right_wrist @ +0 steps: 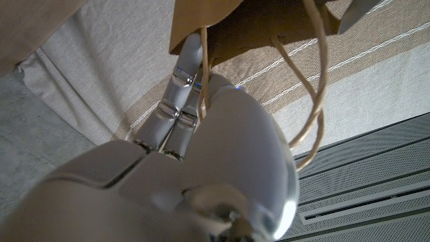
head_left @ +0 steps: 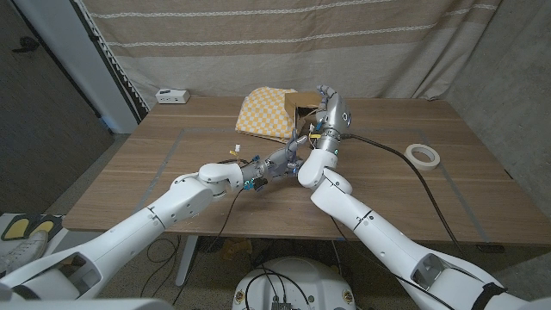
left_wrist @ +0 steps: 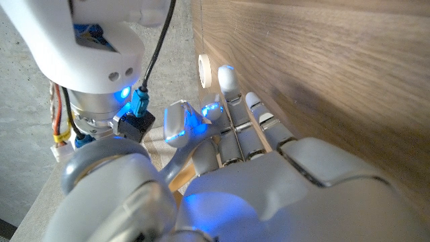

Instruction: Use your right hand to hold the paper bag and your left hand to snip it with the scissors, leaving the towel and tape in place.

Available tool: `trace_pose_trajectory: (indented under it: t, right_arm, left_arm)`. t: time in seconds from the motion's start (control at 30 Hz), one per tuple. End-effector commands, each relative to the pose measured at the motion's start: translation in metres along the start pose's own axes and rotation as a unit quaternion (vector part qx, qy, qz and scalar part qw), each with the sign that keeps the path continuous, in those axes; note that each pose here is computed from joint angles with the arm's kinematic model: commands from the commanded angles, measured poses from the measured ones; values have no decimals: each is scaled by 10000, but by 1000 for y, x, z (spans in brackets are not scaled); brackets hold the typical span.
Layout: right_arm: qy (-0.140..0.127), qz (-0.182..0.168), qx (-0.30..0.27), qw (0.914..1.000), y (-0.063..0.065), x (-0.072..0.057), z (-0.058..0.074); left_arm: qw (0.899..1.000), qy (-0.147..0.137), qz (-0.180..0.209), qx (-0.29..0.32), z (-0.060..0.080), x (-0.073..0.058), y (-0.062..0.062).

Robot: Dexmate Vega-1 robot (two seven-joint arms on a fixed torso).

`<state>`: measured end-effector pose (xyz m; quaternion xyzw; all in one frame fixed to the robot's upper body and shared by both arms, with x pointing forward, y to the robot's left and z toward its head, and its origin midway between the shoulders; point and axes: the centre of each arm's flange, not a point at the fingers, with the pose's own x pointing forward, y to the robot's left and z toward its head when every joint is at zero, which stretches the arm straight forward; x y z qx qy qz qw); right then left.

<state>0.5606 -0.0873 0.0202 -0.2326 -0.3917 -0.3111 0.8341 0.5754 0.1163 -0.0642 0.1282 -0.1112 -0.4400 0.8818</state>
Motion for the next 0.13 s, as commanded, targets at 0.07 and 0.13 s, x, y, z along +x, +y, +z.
trace_pose_trajectory:
  t: [0.07, 0.13]
  right_arm:
    - [21, 11, -64, 10000, -2, 1, -3]
    - [21, 11, -72, 10000, -2, 1, -3]
  left_arm:
    - [10000, -14, -18, 32, 0, 3, -1]
    - [10000, -8, -18, 40, 0, 4, 0]
